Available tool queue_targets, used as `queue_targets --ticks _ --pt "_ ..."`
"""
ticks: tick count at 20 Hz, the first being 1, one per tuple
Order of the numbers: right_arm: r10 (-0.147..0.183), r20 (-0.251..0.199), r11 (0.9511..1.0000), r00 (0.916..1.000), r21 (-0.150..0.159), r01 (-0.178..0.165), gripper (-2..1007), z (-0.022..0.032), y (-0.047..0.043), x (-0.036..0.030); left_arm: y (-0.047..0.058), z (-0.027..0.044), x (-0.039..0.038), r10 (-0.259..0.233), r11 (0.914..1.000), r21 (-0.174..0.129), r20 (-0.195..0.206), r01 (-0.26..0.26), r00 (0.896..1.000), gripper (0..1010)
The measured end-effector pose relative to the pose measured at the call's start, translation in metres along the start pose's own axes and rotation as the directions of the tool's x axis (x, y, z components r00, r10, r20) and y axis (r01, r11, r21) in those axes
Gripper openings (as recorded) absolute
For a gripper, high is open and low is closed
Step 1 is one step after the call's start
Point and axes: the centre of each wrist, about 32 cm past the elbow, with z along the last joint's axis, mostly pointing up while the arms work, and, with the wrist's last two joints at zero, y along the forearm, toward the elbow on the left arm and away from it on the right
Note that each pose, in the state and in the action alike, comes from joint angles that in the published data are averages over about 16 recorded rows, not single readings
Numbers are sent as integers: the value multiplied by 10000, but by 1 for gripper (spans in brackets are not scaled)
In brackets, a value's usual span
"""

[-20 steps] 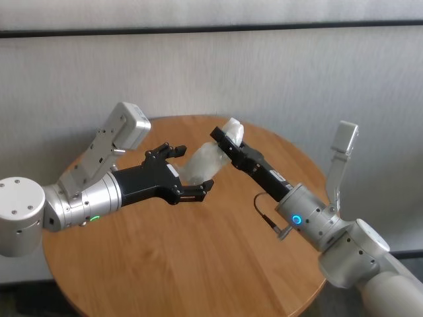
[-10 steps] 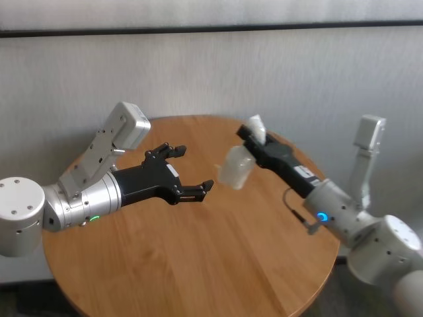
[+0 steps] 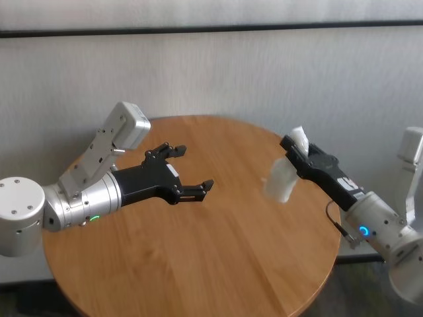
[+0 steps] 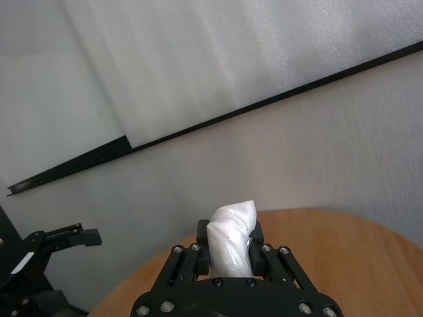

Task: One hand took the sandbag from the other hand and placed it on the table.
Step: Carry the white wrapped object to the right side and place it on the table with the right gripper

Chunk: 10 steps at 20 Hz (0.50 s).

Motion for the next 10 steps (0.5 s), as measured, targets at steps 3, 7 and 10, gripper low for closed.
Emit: queue_targets --ticks 3,7,10 --pt "-239 87 9997 9997 -61 240 335 22 -102 -3 2 -1 0 47 10000 3 3 -47 10000 1000" --pt "-475 155 9988 9988 -113 477 334 40 -201 -14 9 -7 -1 243 9997 35 0 -243 9997 1000" --pt "-605 186 9981 9980 -120 607 334 47 -247 -17 16 -14 -3 454 9989 88 -24 -454 9990 1000"
